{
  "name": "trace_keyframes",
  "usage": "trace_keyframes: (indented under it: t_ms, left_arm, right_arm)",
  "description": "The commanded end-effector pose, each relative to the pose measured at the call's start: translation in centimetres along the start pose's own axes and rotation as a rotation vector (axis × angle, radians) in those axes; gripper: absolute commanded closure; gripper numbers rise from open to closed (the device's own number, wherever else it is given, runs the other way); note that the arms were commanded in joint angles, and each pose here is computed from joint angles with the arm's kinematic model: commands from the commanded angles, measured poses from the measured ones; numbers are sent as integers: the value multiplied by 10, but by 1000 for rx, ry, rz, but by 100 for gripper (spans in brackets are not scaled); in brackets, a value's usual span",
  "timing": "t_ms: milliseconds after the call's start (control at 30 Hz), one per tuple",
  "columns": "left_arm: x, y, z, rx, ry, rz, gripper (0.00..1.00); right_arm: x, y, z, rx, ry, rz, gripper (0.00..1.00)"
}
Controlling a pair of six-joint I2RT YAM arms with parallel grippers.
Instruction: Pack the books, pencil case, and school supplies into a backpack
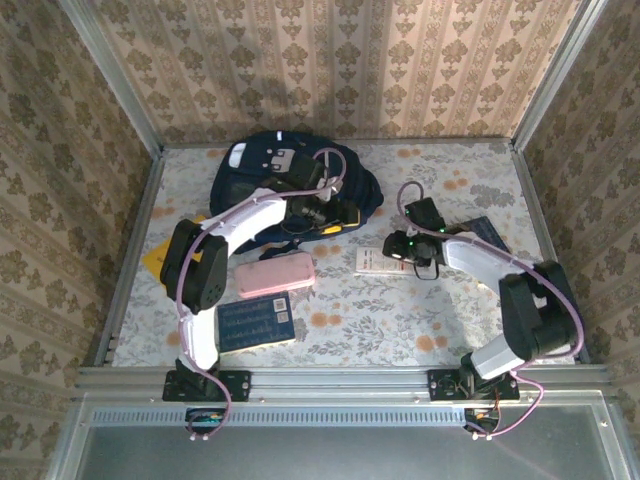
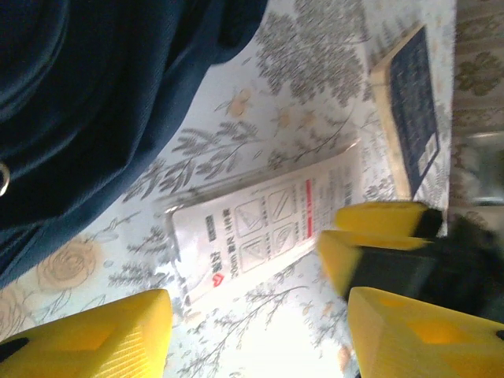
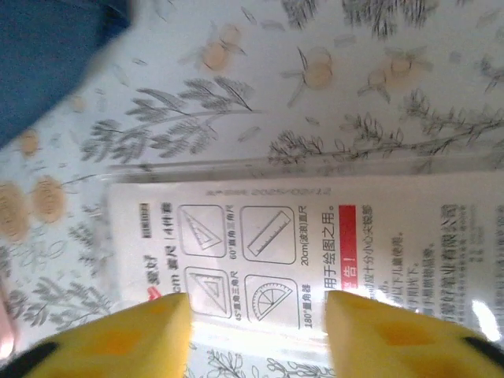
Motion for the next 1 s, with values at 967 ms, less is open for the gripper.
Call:
trace_keyframes:
  t_ms: [967]
  left_arm:
    - [80,27,-62,-239,329,-116,38]
  right_arm:
    - [9,-76,14,299,10,-112,34]
Point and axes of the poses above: each hand's point on the last joint's axis, 136 mm out from that joint toward the fingers, its own x axis out along the fingers, its own y axis along the line the jaws close on, z = x × y, the point moved 2 cm from there along -x, back along the fingers, and after that the axes turned 13 degrees about x, right-handed, at the moved point
